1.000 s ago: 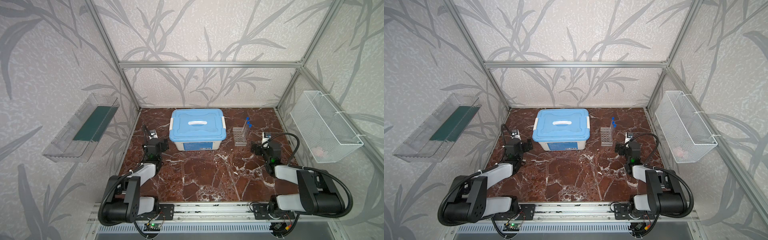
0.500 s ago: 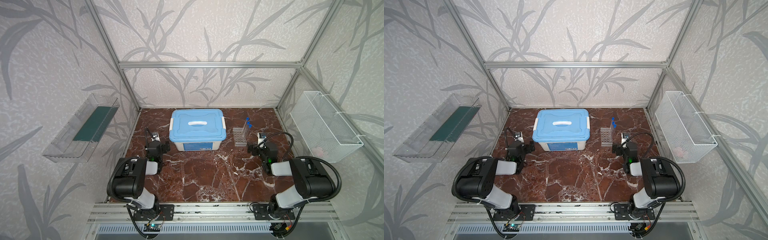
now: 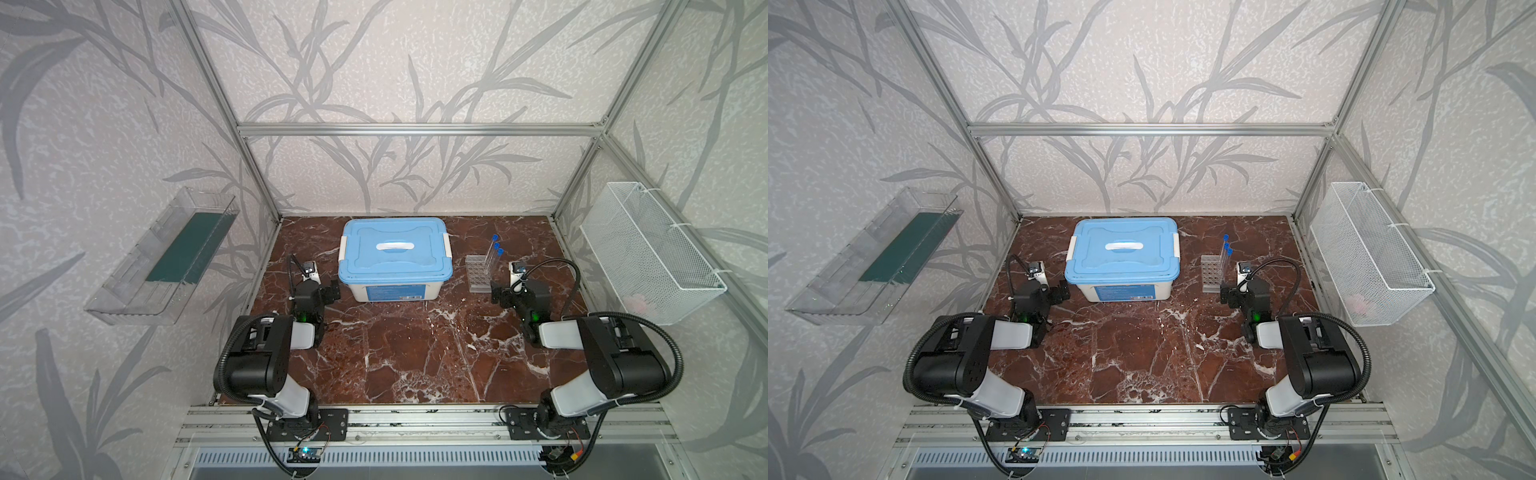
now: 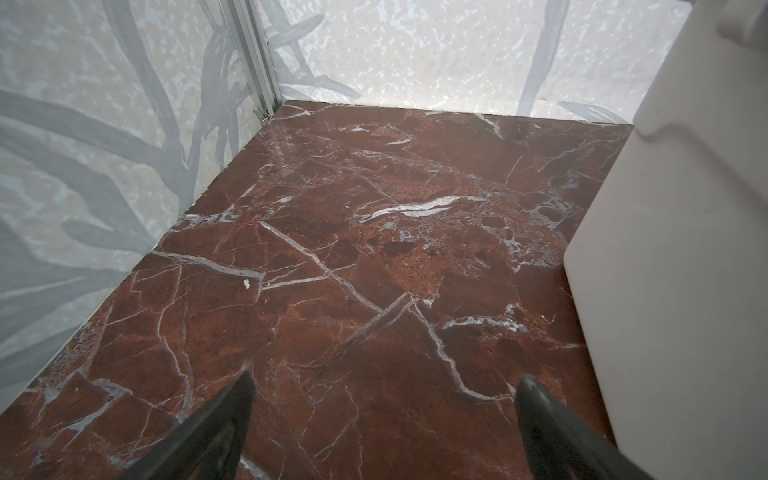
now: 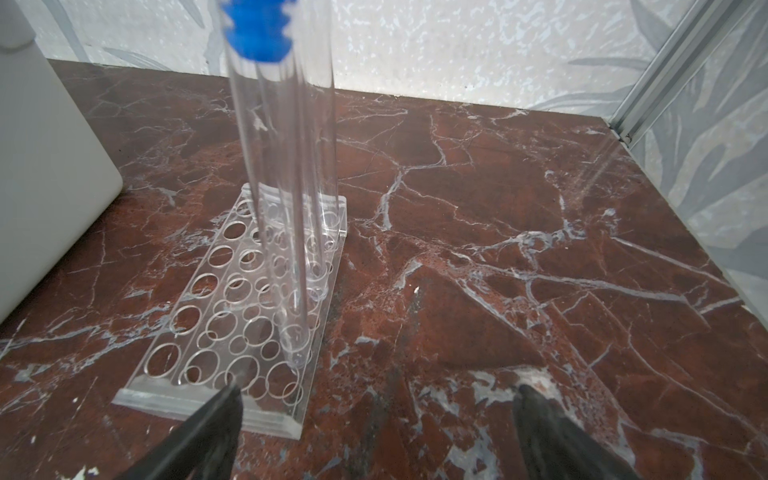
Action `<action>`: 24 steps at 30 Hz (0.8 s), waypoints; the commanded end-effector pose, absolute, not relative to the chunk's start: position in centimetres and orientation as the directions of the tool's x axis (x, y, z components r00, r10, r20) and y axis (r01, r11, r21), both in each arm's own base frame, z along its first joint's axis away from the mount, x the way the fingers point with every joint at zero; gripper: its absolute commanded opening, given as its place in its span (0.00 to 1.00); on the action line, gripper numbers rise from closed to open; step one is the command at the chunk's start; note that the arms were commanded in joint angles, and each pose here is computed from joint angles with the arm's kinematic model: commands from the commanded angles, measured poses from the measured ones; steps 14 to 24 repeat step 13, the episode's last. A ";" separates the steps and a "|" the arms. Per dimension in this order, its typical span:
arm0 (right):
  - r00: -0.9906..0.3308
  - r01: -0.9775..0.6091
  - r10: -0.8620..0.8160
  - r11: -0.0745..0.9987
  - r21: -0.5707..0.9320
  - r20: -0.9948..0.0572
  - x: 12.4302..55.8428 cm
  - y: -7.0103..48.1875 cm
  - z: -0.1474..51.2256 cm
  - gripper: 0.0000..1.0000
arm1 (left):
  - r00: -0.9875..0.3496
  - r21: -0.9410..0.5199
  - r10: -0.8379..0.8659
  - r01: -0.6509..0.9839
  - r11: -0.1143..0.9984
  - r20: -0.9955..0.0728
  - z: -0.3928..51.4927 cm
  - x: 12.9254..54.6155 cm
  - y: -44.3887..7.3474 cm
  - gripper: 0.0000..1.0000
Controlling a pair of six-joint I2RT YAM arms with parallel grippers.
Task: Organize the chemistry lab equipment
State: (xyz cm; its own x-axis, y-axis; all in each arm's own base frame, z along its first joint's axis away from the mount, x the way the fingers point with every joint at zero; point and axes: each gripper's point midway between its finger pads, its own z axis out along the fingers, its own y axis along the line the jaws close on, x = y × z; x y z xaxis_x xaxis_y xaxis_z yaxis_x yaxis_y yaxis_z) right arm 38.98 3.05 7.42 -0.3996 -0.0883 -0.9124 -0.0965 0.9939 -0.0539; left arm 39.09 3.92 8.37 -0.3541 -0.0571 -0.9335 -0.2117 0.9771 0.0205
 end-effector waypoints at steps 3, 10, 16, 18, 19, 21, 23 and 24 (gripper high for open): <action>-0.362 -0.131 -0.106 0.989 -0.062 -0.926 39.7 3.7 8.9 0.99 | -0.319 0.023 -0.045 -0.206 0.978 -0.947 9.4 39.5 4.0 0.99; -0.369 -0.124 -0.098 0.991 -0.056 -0.924 39.8 3.5 8.9 0.99 | -0.320 0.023 -0.045 -0.206 0.978 -0.946 9.4 39.5 4.0 0.99; -0.365 -0.142 -0.112 0.988 -0.064 -0.924 39.8 3.8 8.9 0.99 | -0.320 0.023 -0.045 -0.206 0.978 -0.946 9.4 39.5 4.0 0.99; -0.365 -0.142 -0.112 0.988 -0.064 -0.924 39.8 3.8 8.9 0.99 | -0.320 0.023 -0.045 -0.206 0.978 -0.946 9.4 39.5 4.0 0.99; -0.365 -0.142 -0.112 0.988 -0.064 -0.924 39.8 3.8 8.9 0.99 | -0.320 0.023 -0.045 -0.206 0.978 -0.946 9.4 39.5 4.0 0.99; -0.365 -0.142 -0.112 0.988 -0.064 -0.924 39.8 3.8 8.9 0.99 | -0.320 0.023 -0.045 -0.206 0.978 -0.946 9.4 39.5 4.0 0.99; -0.365 -0.142 -0.112 0.988 -0.064 -0.924 39.8 3.8 8.9 0.99 | -0.320 0.023 -0.045 -0.206 0.978 -0.946 9.4 39.5 4.0 0.99; -0.365 -0.142 -0.112 0.988 -0.064 -0.924 39.8 3.8 8.9 0.99 | -0.320 0.023 -0.045 -0.206 0.978 -0.946 9.4 39.5 4.0 0.99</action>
